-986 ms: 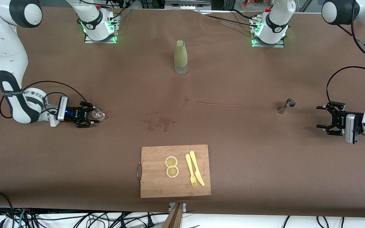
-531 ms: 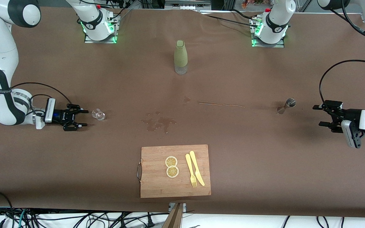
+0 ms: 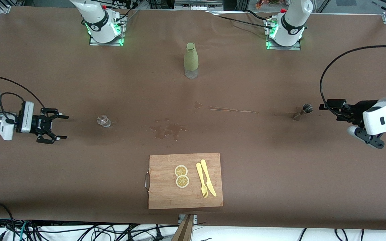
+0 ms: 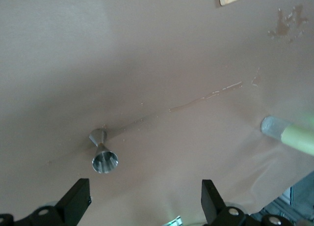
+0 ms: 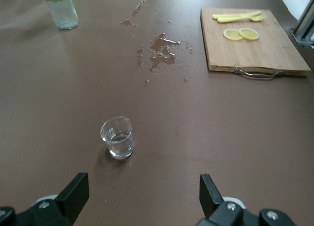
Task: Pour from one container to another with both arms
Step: 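Open both grippers, releasing the glass cup and the jigger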
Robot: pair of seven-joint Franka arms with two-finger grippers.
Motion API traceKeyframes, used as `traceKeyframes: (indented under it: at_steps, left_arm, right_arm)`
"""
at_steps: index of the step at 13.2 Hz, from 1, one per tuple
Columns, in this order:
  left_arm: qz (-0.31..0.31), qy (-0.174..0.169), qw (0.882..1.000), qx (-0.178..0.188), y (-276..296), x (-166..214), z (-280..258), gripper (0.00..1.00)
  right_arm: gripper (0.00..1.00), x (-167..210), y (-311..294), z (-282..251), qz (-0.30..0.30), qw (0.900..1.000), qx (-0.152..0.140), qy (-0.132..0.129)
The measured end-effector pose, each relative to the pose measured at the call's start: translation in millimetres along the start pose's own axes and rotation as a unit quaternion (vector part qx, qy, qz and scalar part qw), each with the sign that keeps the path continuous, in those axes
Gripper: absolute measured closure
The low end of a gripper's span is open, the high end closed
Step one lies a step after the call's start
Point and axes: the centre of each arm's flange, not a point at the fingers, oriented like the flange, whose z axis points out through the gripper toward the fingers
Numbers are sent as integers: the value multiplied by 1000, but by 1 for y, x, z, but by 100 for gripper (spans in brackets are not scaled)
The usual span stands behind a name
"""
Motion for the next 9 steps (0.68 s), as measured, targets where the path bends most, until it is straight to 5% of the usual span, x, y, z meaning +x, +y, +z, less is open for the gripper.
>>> traceKeyframes:
  at_steps: [4, 7, 9]
  left_arm:
    - [26, 13, 997, 72, 55, -21, -40, 0]
    - [32, 44, 995, 87, 78, -45, -73, 0]
    - [20, 61, 992, 105, 86, -61, -92, 0]
  right_arm:
    - [0, 122, -6, -54, 117, 986, -11, -122]
    - [0, 185, -30, -90, 211, 957, -38, -194]
    - [0, 232, -49, -107, 281, 929, -60, -233]
